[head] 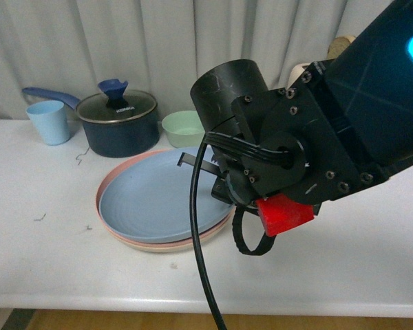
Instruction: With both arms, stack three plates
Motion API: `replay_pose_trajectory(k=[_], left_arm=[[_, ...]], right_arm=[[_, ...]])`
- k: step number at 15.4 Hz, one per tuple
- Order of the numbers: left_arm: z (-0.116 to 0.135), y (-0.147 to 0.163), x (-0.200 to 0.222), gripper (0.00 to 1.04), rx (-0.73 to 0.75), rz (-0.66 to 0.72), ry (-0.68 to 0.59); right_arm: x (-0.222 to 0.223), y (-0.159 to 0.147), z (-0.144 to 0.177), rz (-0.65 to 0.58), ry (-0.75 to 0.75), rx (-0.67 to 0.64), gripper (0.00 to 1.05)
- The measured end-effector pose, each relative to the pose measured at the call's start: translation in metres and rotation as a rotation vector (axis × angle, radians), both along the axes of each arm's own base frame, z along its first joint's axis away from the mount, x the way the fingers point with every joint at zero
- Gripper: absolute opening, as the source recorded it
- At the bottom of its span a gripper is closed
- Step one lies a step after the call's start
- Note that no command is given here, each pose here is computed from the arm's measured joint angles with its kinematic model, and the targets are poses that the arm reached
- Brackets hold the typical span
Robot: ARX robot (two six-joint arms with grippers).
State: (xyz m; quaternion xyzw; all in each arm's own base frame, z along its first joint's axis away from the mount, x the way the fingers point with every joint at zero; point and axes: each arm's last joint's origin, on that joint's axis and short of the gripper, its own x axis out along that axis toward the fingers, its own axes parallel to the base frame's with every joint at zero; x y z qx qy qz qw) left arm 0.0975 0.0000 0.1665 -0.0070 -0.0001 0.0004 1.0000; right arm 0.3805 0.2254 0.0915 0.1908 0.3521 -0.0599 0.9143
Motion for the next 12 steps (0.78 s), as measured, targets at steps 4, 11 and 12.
replay_pose_trajectory(k=[4,11,12], left_arm=[[0.000,0.000,0.000,0.98,0.000,0.000,0.000],[0.000,0.000,0.000,0.98,0.000,0.000,0.000],[0.000,0.000,0.000,0.98,0.000,0.000,0.000]], right_arm=[[0.007,0.009,-0.008,-0.020,0.009,0.018,0.10],[-0.016,-0.007,0.019,0.016,-0.080,0.047,0.75],[-0.022,-0.009,0.038,0.032,-0.132,0.080,0.85]])
